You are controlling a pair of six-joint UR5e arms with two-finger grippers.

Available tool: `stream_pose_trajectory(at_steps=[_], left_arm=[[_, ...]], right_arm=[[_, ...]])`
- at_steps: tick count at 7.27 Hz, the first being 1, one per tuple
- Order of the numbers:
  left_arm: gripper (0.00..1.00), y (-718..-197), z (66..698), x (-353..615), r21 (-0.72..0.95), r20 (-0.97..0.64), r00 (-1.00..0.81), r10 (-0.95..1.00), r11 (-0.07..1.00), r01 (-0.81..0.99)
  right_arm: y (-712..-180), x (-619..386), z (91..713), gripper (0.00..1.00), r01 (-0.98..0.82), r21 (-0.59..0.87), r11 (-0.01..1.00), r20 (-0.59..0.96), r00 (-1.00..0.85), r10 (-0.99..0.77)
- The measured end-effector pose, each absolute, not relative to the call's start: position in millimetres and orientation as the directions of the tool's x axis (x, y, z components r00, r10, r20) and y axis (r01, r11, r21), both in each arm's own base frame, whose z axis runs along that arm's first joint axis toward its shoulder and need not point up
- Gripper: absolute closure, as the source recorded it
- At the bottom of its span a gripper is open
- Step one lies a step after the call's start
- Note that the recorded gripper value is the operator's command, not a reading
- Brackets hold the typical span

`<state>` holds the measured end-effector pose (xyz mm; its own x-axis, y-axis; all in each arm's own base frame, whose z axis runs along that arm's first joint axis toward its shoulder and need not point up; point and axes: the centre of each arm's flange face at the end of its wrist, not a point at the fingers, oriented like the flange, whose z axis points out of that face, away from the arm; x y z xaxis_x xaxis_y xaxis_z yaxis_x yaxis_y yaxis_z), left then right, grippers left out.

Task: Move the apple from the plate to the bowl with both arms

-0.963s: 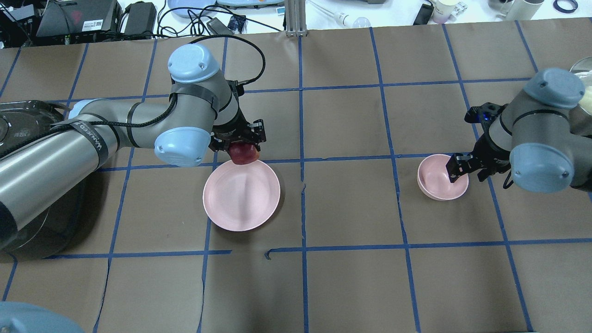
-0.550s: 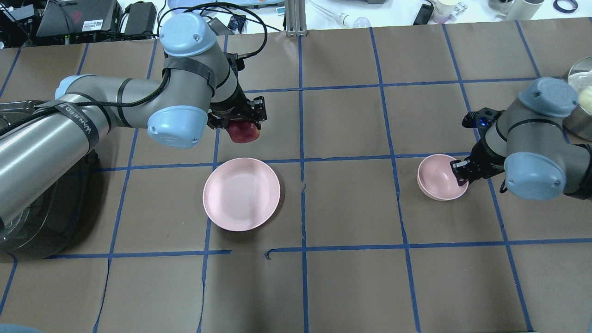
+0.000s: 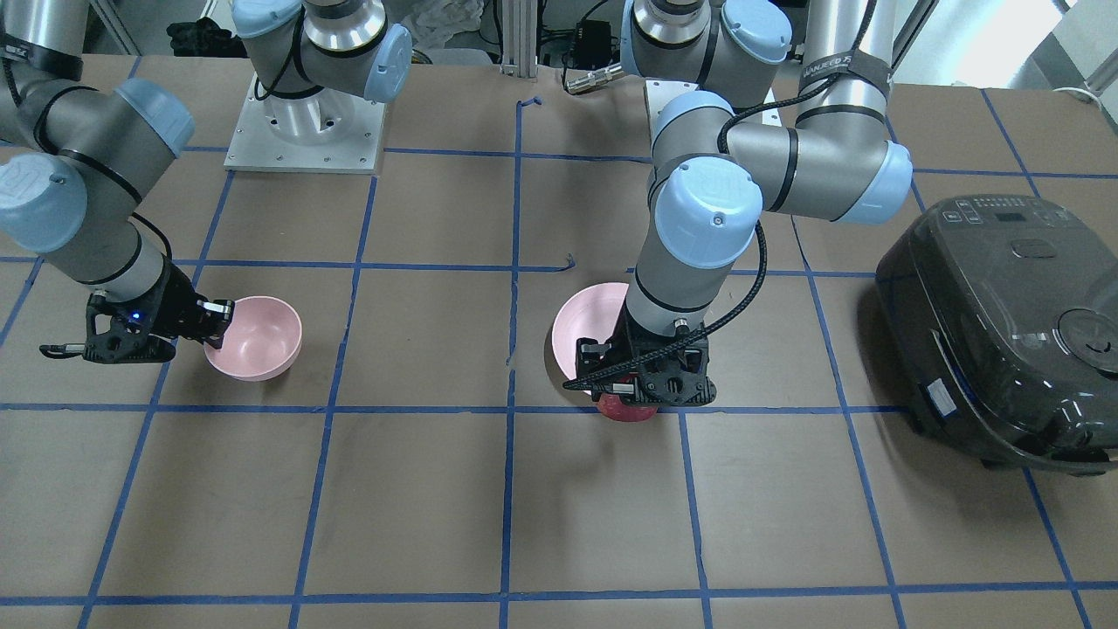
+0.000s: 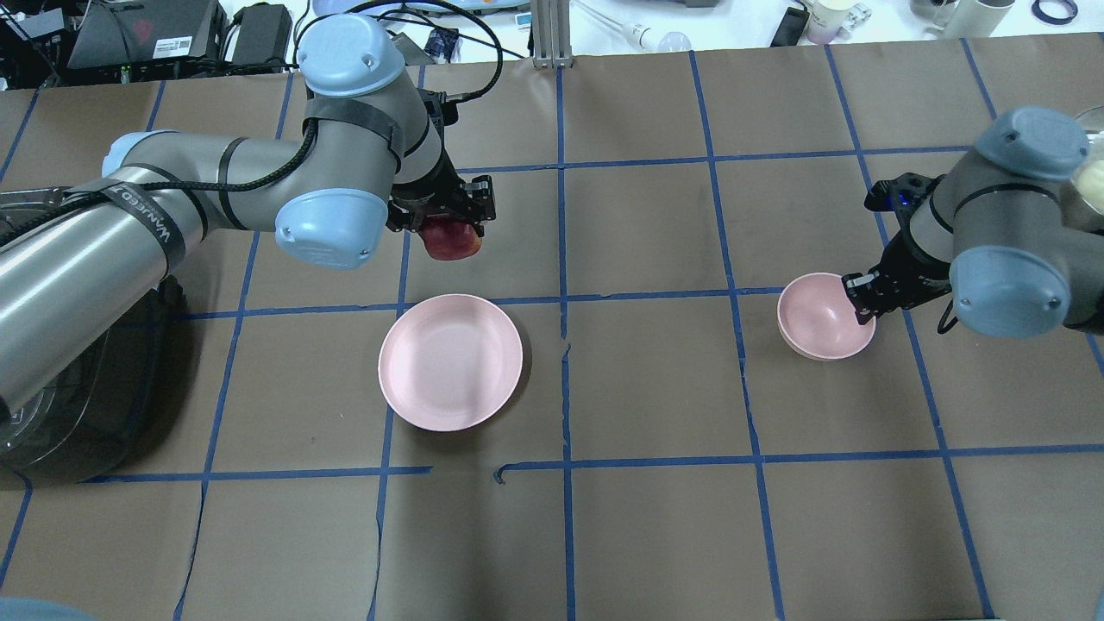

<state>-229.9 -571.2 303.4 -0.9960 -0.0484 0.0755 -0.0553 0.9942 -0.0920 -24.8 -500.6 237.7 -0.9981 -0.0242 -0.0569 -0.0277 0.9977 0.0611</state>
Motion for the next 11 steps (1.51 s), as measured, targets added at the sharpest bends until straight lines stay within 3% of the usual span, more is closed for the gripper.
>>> stream_pose_trajectory(at_steps=[6,7,8,11], left_arm=[[1.0,-571.4,302.5,-230.0,-0.095,0.075,-0.997,-0.034,0.995,-0.041],[1.0,-571.6,300.9,-230.2,-0.093,0.074,-0.997,-0.031,0.995,-0.038],[1.0,-571.0,299.9,-231.0,-0.091,0.073,-0.997,-0.028,0.995,-0.035],[1.0,-564.2,291.4,-246.2,-0.072,0.07,-0.997,-0.02,0.997,-0.025]], right_arm=[[-509.2,167.7,218.1,1.0,0.084,0.082,0.993,-0.107,-0.99,0.092],[-505.6,182.5,212.6,0.58,0.086,0.094,0.992,-0.116,-0.989,0.096],[-503.6,189.8,209.0,0.01,0.082,0.102,0.991,-0.123,-0.988,0.094],[-512.7,183.7,224.4,0.0,0.083,0.069,0.994,-0.111,-0.99,0.09]])
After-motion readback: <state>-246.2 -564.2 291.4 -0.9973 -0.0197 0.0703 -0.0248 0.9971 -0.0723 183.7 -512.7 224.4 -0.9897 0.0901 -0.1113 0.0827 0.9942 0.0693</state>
